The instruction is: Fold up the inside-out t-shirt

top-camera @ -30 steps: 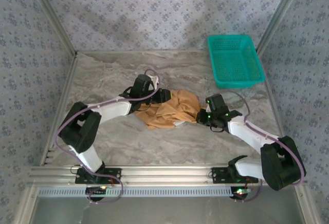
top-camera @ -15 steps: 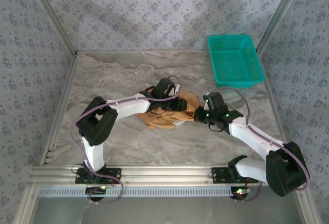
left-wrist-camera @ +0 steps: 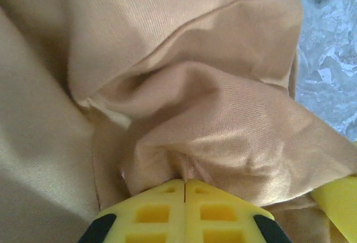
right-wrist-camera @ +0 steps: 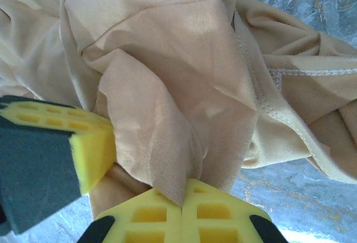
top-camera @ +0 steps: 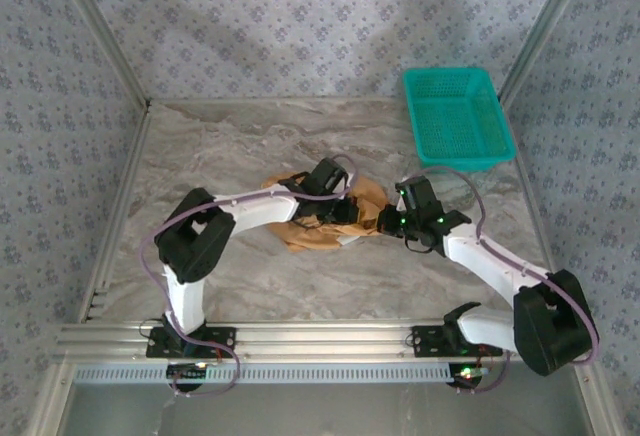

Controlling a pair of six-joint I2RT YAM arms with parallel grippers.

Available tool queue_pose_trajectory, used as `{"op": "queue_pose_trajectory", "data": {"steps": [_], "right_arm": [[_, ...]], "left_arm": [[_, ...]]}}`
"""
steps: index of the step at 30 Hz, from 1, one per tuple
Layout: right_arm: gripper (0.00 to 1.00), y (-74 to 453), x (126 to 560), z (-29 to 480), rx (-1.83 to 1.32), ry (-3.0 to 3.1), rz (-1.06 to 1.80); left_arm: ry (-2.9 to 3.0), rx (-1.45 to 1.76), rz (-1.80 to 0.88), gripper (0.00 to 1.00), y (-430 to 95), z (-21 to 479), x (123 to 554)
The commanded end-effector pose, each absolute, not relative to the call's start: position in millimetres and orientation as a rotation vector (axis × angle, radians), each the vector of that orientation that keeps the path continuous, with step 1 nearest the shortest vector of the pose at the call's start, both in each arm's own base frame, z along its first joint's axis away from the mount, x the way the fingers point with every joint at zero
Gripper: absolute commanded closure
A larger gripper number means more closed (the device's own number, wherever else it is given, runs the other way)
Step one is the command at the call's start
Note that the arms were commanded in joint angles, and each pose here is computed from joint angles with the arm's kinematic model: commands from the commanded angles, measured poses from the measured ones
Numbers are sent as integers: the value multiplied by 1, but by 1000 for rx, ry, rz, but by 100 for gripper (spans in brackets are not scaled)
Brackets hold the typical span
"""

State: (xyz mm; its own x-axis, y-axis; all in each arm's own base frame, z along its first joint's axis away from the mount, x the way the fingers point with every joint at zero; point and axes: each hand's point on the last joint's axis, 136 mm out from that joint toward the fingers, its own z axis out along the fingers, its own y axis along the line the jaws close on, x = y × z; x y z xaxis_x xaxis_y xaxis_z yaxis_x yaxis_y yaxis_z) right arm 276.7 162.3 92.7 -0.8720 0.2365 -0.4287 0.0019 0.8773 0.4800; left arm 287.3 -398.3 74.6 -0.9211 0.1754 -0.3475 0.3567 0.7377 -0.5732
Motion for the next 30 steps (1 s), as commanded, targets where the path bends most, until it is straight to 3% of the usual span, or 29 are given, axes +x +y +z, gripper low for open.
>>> {"op": "queue_pose_trajectory", "data": {"steps": [1,8,11,16,17,20,22,23,27,30], "right_arm": [[100,157,288,93,160,2538,615],[100,139,292,66,226,2585,552],[100,139,294,61,230,2599,549],[95,149,295,65,212,2616,591],[91,152,295,68,205,2619,606],[62,157,289,83,176,2628,623],[58,145,281,91,199,2643,517],[60,131,278,93,242,2655,412],[87,118,274,108,252,2630,269],[93,138,280,114,196,2620,335]], "left_arm": [[2578,396,-1043,100,-407,112,305],[2269,344,-1201,100,-396,249,343],[2171,317,-1288,100,-387,278,340],[2139,263,-1340,100,-373,257,330],[2162,247,-1340,100,-370,243,327],[2255,215,-1327,100,-366,201,318],[2319,201,-1283,100,-359,176,312],[2351,191,-1246,99,-354,164,310],[2425,154,-1147,97,-337,130,303],[2461,131,-1111,96,-330,117,302]]}}
